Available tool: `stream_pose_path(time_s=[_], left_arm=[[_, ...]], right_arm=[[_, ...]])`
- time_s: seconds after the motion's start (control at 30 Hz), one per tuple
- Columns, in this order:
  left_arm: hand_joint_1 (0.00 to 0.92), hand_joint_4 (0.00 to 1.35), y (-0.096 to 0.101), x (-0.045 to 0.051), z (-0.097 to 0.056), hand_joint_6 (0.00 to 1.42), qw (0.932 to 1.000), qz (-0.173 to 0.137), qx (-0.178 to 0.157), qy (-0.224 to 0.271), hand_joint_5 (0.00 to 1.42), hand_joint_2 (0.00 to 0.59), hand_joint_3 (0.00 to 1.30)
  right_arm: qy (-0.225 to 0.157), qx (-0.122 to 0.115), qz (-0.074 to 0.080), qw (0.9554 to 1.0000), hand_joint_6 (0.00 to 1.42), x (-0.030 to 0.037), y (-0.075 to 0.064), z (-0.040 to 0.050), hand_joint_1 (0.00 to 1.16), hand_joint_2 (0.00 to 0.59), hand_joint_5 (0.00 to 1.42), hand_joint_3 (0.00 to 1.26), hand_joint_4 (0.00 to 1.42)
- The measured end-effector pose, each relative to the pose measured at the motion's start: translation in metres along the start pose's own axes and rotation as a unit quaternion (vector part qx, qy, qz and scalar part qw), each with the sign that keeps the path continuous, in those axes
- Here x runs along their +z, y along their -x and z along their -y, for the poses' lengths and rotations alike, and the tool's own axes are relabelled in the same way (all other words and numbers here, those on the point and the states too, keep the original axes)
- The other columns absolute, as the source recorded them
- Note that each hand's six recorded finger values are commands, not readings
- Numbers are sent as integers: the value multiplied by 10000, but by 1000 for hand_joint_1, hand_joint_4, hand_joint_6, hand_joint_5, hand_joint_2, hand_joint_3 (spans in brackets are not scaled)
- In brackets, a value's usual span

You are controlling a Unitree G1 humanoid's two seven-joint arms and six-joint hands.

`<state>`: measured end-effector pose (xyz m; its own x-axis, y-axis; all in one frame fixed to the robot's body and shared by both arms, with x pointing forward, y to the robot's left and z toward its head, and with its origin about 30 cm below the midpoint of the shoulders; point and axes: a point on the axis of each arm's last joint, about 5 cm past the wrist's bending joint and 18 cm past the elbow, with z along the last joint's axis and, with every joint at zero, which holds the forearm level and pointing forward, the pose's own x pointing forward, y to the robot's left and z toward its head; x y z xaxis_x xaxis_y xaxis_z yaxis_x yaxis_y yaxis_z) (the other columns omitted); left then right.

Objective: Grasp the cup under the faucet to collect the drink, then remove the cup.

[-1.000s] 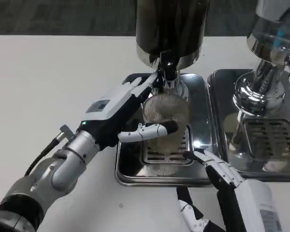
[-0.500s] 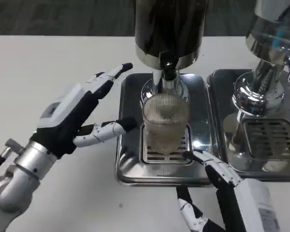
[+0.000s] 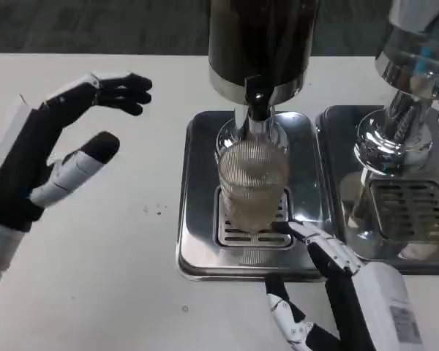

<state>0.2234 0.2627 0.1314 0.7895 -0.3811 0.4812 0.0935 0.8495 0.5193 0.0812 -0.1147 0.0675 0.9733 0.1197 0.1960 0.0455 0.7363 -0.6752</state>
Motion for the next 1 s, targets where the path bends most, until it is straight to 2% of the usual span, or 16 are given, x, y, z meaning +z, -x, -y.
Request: stream_pose_path(time_s=[0.13, 0.23, 0.3, 0.37, 0.47, 0.63, 0.77, 0.87, 0.93, 1.0], left_arm=[[0, 451, -238, 16, -142, 361, 9977, 198, -218, 609, 450, 126, 396], [0, 420, -399, 5, -167, 322, 9914, 276, -550, 1154, 415, 124, 367], [0, 393, -535, -17, -166, 306, 9825, 273, -907, 1605, 393, 122, 344], [0, 366, -601, -19, -172, 277, 9776, 308, -1062, 1793, 375, 119, 321], [0, 337, -764, -18, -128, 240, 9631, 356, -1488, 2214, 350, 115, 299], [0, 245, -887, -28, -50, 170, 9493, 352, -1780, 2567, 288, 116, 247], [0, 154, -967, -40, -6, 131, 9433, 297, -1907, 2700, 207, 112, 199], [0, 133, -989, -66, 28, 109, 9406, 181, -2002, 2735, 186, 106, 172], [0, 124, -1026, -102, 72, 107, 9336, 45, -2103, 2902, 185, 107, 163], [0, 125, -1042, -119, 91, 106, 9299, -21, -2187, 2956, 186, 105, 161]], right_arm=[[5, 17, 22, 10000, 392, -11, -15, -4, 475, 449, 246, 303, 223], [5, 28, 24, 10000, 389, -14, -20, -10, 477, 450, 246, 305, 223], [1, 24, 26, 10000, 388, -13, -23, -12, 478, 450, 246, 308, 224], [-10, 21, 25, 10000, 387, -10, -24, -16, 478, 450, 246, 311, 224], [-21, 9, 2, 10000, 387, -8, -17, -21, 479, 450, 246, 313, 224], [-46, -25, -34, 10000, 386, -1, -10, -35, 480, 450, 246, 316, 224], [-96, -117, -55, 9999, 386, 15, -15, -54, 481, 450, 246, 316, 224], [-100, -127, -73, 9998, 386, 14, -9, -66, 481, 450, 246, 316, 224], [-111, -158, -80, 9998, 386, 17, -9, -77, 481, 450, 246, 316, 226], [-118, -169, -85, 9998, 386, 18, -8, -81, 481, 450, 246, 316, 229]])
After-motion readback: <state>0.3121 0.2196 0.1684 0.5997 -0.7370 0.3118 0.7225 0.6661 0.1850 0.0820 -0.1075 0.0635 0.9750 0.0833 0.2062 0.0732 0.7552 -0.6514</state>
